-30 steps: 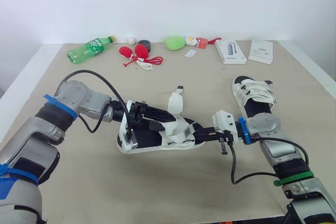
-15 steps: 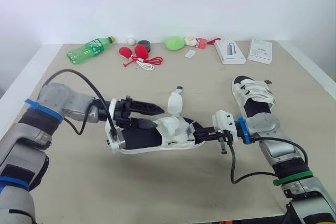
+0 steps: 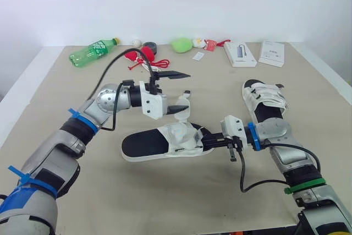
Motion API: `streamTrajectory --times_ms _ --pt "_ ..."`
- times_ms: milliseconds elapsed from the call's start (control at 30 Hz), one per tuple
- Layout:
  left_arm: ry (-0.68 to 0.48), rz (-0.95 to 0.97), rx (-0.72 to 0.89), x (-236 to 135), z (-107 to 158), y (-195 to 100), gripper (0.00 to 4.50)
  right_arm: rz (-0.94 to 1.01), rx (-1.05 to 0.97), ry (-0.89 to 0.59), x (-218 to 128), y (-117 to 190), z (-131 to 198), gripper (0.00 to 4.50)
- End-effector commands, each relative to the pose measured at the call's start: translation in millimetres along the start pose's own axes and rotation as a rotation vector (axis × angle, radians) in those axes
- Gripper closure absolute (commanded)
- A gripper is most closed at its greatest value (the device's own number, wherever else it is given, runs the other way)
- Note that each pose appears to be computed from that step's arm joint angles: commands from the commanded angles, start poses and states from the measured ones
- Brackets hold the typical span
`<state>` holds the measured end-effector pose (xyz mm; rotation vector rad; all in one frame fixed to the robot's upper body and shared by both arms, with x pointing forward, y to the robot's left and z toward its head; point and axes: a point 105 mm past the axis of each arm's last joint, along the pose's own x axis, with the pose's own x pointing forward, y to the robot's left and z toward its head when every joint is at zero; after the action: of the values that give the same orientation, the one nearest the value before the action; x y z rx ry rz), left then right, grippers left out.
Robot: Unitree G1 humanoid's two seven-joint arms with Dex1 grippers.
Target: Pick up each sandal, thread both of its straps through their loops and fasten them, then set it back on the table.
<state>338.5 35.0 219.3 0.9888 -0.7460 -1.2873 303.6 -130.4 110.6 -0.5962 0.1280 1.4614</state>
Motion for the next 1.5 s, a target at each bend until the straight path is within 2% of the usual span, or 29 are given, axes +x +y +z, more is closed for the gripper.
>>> streamTrajectory --times_ms 33,233,333,400,533,933,1167,1500 --pt "-0.034 -0.159 -0.263 1 12 -1 0.02 0.005 -0.006 0.018 0 -1 -1 4.50" --pt "-0.022 -0.316 -0.774 -13 23 -4 0.02 0.003 -0.010 0.017 0 -1 0 4.50" --pt "0.033 -0.351 -0.831 -16 17 -12 0.02 0.004 -0.012 0.018 0 -1 0 4.50" --pt "0.079 -0.377 -0.789 -15 11 -21 0.02 0.004 -0.012 0.018 0 -1 0 4.50" --pt "0.086 -0.397 -0.774 -6 9 -30 0.02 0.003 -0.015 0.015 1 -2 1 4.50" --pt "0.130 -0.411 -0.671 13 -4 -34 0.02 -0.003 -0.013 0.019 0 0 0 4.50" --pt "0.025 -0.482 -0.677 26 19 -40 0.02 -0.010 -0.012 0.020 0 0 -1 4.50" --pt "0.035 -0.516 -0.673 29 22 -51 0.02 -0.014 -0.010 0.021 0 0 -1 4.50"
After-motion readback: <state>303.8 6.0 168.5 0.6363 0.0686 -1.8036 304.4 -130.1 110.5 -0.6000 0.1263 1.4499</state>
